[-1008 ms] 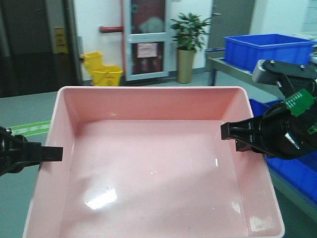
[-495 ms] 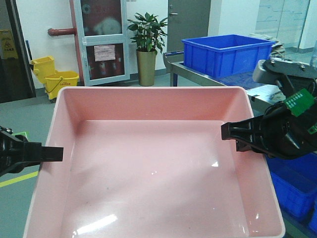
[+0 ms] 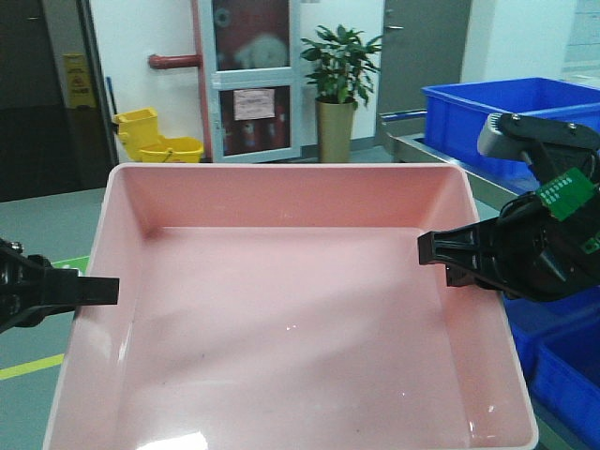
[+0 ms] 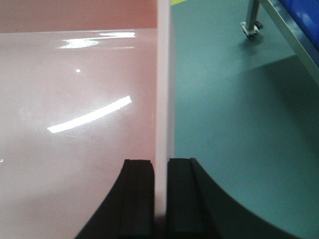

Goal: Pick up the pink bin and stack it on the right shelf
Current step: 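Hold the pink bin with both grippers while the base turns away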

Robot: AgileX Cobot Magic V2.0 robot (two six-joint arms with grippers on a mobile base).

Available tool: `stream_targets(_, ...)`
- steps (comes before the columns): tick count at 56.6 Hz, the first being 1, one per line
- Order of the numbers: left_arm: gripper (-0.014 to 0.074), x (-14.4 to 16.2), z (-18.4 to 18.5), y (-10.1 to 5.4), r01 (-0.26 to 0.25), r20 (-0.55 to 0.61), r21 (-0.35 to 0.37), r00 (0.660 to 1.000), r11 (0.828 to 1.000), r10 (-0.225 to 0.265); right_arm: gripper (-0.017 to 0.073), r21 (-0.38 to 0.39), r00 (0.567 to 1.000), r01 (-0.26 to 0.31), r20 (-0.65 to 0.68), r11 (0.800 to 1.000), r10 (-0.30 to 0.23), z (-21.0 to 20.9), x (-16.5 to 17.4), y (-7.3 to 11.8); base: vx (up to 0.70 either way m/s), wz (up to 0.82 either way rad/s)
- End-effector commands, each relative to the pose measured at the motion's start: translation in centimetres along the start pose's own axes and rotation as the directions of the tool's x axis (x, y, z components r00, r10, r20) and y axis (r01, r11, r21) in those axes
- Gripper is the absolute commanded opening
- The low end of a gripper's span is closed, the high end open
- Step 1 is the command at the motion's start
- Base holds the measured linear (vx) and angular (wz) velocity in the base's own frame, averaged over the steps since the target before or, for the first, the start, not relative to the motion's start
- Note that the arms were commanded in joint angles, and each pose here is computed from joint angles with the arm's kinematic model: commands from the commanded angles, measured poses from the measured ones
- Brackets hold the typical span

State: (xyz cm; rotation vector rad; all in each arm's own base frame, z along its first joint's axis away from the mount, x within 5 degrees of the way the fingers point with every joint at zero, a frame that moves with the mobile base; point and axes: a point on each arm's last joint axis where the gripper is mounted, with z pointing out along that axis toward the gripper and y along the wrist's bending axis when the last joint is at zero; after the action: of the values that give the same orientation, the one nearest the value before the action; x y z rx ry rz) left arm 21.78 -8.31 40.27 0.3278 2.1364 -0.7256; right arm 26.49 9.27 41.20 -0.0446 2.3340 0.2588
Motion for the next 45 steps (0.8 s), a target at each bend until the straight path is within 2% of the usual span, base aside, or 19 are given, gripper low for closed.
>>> stream_targets(1, 0.0001, -1.11, -1.33, -1.63, 0.005, 0.094, 0.069, 0.995, 0.998, -0.011, -0.0011, -0.072, 0.988, 0.001, 0.157, 0.997, 0.01, -2.25, -1.64, 0.64, 0.47, 0.28)
stream_targets(13, 0.0001, -1.09, -1.33, -1.65, 0.005, 0.093, 0.07, 0.996, 0.998, -0.012, -0.0011, -0.071, 0.988, 0.002, 0.157, 0.997, 0.01, -2.25, -1.64, 0.64, 0.47, 0.15)
stream_targets(23, 0.0001, -1.04, -1.33, -1.67, 0.005, 0.088, 0.072, 0.996, 0.997, -0.012, -0.0011, -0.071, 0.988, 0.002, 0.157, 0.997, 0.01, -2.25, -1.64, 0.64, 0.45, -0.21)
stream_targets(33, 0.0001, -0.97, -1.32, -1.7, 0.005, 0.079, 0.076, 0.997, 0.997, -0.011, -0.0011, -0.071, 0.988, 0.002, 0.157, 0.997, 0.01, -2.25, -1.64, 0.64, 0.44, -0.59)
stream_targets(45, 0.0001, -0.94, -1.32, -1.7, 0.004, 0.076, 0.076, 0.997, 0.997, -0.01, -0.0011, -0.071, 0.988, 0.002, 0.157, 0.997, 0.01, -2.25, -1.64, 0.64, 0.41, -0.89)
